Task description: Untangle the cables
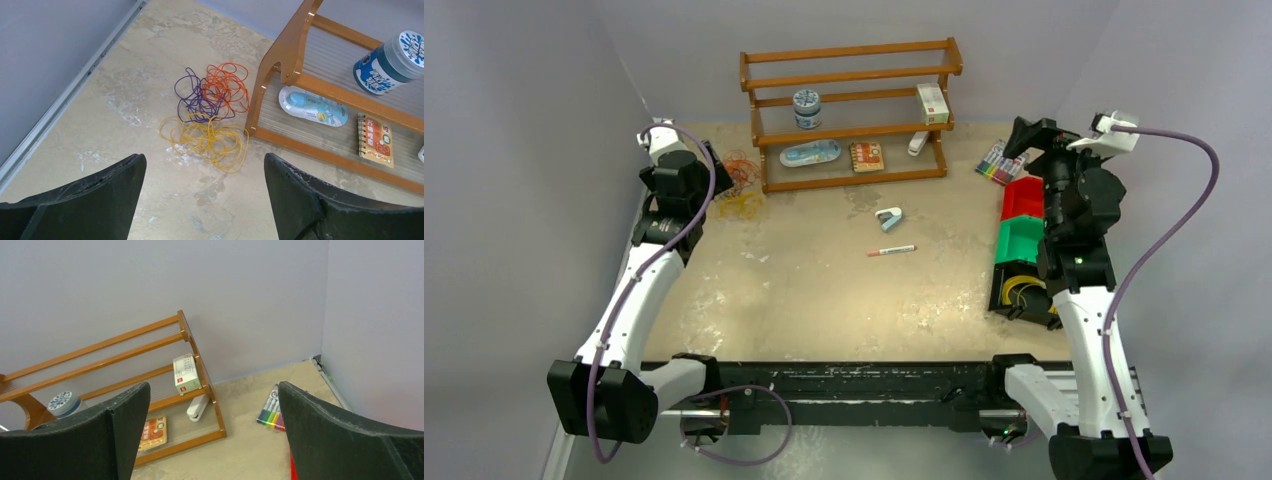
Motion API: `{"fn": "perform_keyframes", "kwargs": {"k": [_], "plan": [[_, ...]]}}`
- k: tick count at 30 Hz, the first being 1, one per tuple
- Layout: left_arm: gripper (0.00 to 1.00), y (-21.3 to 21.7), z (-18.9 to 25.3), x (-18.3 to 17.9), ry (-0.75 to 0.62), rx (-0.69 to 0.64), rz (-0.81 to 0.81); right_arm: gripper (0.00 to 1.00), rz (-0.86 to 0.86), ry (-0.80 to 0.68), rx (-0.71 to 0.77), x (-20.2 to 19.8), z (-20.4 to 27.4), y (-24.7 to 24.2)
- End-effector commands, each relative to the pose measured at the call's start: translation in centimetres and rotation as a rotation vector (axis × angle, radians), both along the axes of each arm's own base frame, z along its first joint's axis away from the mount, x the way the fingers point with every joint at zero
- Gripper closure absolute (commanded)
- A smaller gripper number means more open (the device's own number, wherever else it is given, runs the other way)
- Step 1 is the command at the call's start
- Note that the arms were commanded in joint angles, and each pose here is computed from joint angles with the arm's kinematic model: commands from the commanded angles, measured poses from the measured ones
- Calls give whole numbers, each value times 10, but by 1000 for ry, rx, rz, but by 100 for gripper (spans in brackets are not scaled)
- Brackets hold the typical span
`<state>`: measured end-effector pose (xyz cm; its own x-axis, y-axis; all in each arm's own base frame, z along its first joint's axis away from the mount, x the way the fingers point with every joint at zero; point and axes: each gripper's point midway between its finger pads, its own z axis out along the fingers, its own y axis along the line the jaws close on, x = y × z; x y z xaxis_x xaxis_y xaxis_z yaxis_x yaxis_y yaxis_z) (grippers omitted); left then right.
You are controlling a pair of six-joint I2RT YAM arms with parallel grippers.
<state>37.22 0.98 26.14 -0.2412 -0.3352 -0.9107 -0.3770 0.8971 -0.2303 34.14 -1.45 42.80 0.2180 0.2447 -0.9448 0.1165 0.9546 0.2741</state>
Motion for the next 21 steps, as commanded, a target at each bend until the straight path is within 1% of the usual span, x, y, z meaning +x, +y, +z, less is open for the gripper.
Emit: {"fn": "perform_keyframes", "kwargs": {"k": [1,4,8,13,16,21], "plan": [[10,0,41,9,-114,7,-19,1,24,-82,8,-11,26,3],[8,-2,52,9,-149,7,-38,1,30,-75,12,-10,23,4],[6,-5,58,13,-163,2,-50,1,28,-55,23,-7,16,4],[5,1,61,13,-181,-7,-9,1,34,3,45,2,0,5],[5,2,59,14,-170,13,-11,1,11,69,80,10,-17,2],[5,3,47,11,-133,31,-13,1,-29,226,127,32,-61,-2]]}}
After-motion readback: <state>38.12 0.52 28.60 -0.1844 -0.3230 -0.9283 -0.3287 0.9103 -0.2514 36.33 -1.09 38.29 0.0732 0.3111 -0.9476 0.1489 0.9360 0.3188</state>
